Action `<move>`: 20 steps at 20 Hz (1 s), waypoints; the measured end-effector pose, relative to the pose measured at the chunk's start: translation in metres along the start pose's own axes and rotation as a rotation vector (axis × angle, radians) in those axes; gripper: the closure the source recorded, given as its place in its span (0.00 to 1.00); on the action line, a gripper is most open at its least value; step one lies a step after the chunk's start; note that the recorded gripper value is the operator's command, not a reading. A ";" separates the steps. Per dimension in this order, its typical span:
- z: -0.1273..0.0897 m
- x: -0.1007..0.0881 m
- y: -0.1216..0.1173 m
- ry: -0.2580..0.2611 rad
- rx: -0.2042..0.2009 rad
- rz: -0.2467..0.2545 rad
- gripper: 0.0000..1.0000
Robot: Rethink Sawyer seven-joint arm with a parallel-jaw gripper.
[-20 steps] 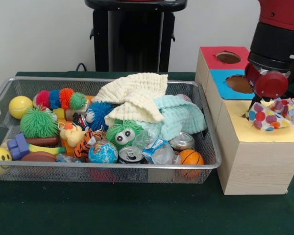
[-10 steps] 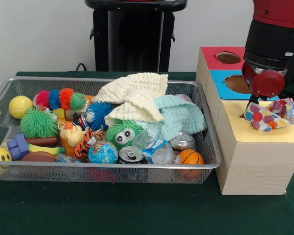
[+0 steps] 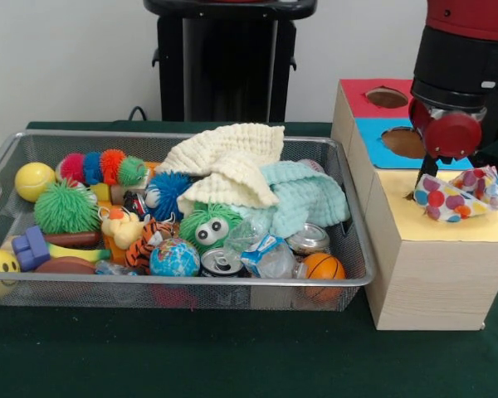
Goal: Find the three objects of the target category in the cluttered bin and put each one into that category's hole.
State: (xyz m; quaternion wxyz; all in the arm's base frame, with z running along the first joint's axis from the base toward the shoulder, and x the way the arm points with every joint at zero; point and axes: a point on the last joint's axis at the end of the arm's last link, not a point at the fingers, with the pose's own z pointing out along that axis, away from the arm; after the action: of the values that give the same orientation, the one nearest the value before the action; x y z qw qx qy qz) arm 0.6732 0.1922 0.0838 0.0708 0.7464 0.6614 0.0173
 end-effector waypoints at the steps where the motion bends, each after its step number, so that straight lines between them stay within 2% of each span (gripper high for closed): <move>1: -0.004 -0.002 0.000 0.003 0.014 -0.003 1.00; 7: -0.026 -0.014 0.000 0.012 0.112 -0.026 1.00; 9: -0.038 -0.021 0.000 0.017 0.168 -0.038 1.00; 13: -0.052 -0.032 0.006 0.019 0.217 -0.050 1.00; 17: -0.060 -0.040 0.016 0.020 0.216 -0.050 1.00; 20: -0.067 -0.042 0.029 0.022 0.192 -0.051 1.00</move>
State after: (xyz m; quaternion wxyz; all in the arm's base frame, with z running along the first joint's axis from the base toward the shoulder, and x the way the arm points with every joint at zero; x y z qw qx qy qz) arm 0.6881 0.1531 0.1561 -0.0081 0.7324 0.6797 -0.0400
